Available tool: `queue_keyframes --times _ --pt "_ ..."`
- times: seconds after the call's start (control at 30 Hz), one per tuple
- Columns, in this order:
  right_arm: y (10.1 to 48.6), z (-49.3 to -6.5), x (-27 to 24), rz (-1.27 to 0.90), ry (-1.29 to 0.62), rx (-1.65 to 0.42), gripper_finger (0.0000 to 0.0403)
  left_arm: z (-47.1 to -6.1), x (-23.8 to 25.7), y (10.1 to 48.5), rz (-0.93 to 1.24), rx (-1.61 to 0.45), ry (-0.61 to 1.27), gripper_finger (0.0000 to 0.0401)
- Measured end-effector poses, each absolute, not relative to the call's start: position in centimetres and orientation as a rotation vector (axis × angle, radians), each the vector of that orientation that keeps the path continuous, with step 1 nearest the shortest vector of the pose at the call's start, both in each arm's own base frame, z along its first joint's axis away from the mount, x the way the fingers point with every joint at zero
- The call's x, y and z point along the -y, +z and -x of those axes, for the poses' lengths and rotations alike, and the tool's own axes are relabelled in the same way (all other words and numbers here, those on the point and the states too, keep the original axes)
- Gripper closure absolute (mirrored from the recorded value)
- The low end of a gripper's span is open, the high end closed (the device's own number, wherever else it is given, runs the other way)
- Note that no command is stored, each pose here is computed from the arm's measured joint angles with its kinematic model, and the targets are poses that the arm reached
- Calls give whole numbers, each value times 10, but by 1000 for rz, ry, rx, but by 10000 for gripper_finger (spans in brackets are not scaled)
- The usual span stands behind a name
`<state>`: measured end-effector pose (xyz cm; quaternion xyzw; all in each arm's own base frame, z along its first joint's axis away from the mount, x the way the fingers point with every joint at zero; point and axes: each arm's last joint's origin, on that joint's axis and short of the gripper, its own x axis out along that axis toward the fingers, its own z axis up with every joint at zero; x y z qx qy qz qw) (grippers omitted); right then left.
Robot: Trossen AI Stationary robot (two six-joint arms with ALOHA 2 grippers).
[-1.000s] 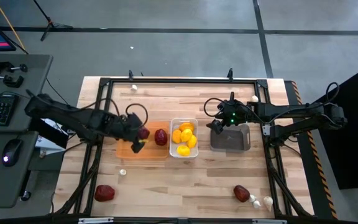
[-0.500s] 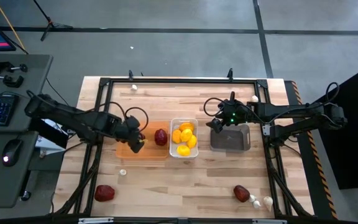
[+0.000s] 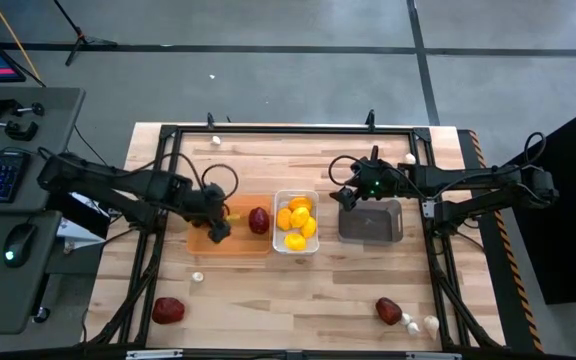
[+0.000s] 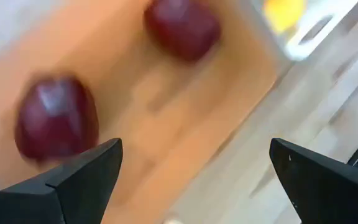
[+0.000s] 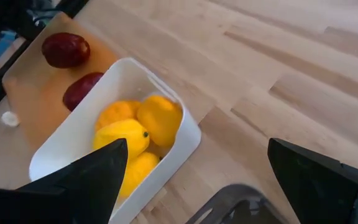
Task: Sort produce into baskets
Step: Put the red apple into the orange bin
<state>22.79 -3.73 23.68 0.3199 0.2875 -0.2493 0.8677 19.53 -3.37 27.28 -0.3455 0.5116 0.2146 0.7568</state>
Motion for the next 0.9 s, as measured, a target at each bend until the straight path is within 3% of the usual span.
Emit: queue_keyframes --times 0.17,0.33,0.43,0.57,0.7,0.9 --pt "240 -231 39 -644 -530 -551 24 -186 58 265 749 -1288 428 7" --pt "246 -236 37 -635 -438 -504 24 -189 100 271 734 -1149 244 7" --pt "247 -237 35 -636 -350 -516 24 -180 120 261 724 -1294 220 7" --pt "251 -241 26 -678 -221 -507 24 -159 145 244 566 -1545 170 7" --pt "259 -246 1 -739 -182 -422 24 -150 163 238 415 -1564 58 7" --pt "263 -244 -45 -817 -289 -299 24 -135 178 236 266 -1544 -42 7"
